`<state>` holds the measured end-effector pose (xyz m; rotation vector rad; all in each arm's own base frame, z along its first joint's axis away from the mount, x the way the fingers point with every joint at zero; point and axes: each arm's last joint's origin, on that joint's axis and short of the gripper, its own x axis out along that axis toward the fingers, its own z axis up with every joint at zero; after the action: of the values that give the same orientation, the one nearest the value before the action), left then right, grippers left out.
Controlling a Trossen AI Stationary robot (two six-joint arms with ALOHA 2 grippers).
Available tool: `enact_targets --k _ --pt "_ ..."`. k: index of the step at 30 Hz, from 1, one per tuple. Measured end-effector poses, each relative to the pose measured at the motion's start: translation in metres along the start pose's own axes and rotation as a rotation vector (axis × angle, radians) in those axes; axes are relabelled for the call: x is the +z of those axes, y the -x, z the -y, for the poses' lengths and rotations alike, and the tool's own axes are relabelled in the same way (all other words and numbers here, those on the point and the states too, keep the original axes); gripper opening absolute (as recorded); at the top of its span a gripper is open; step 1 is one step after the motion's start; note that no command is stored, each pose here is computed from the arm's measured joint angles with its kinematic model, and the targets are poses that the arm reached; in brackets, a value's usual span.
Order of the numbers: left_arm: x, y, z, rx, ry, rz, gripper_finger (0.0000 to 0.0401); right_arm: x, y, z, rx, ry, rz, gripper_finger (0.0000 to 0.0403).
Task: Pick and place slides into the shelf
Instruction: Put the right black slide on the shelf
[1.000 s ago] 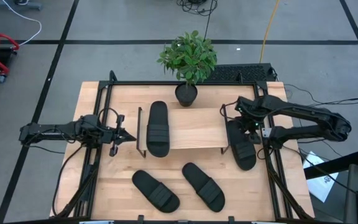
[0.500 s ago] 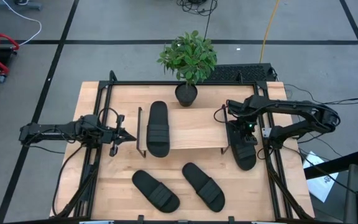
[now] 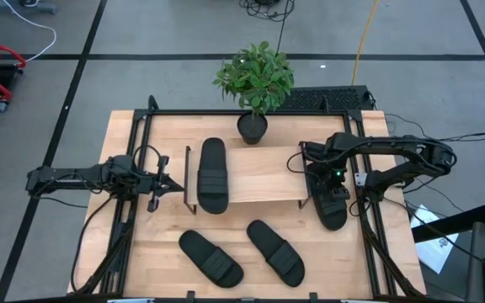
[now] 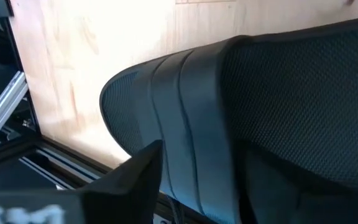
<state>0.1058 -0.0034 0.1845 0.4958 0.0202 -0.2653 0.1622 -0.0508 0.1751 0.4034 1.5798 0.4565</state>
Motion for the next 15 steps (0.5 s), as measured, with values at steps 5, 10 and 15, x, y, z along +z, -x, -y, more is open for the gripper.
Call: enact_targets --k 5,10,15 --pt "0.0 0.0 0.0 0.007 0.011 -0.001 0.001 0.0 0.0 -0.001 -0.004 0.011 -0.004 0.0086" --pt "0.0 0.0 0.0 0.011 0.011 -0.003 0.002 -0.004 0.001 -0.003 0.011 -0.016 -0.041 0.0013" --pt "0.0 0.0 -0.001 0.012 0.012 0.0 0.0014 -0.013 0.01 -0.01 -0.044 -0.077 -0.118 0.0005"
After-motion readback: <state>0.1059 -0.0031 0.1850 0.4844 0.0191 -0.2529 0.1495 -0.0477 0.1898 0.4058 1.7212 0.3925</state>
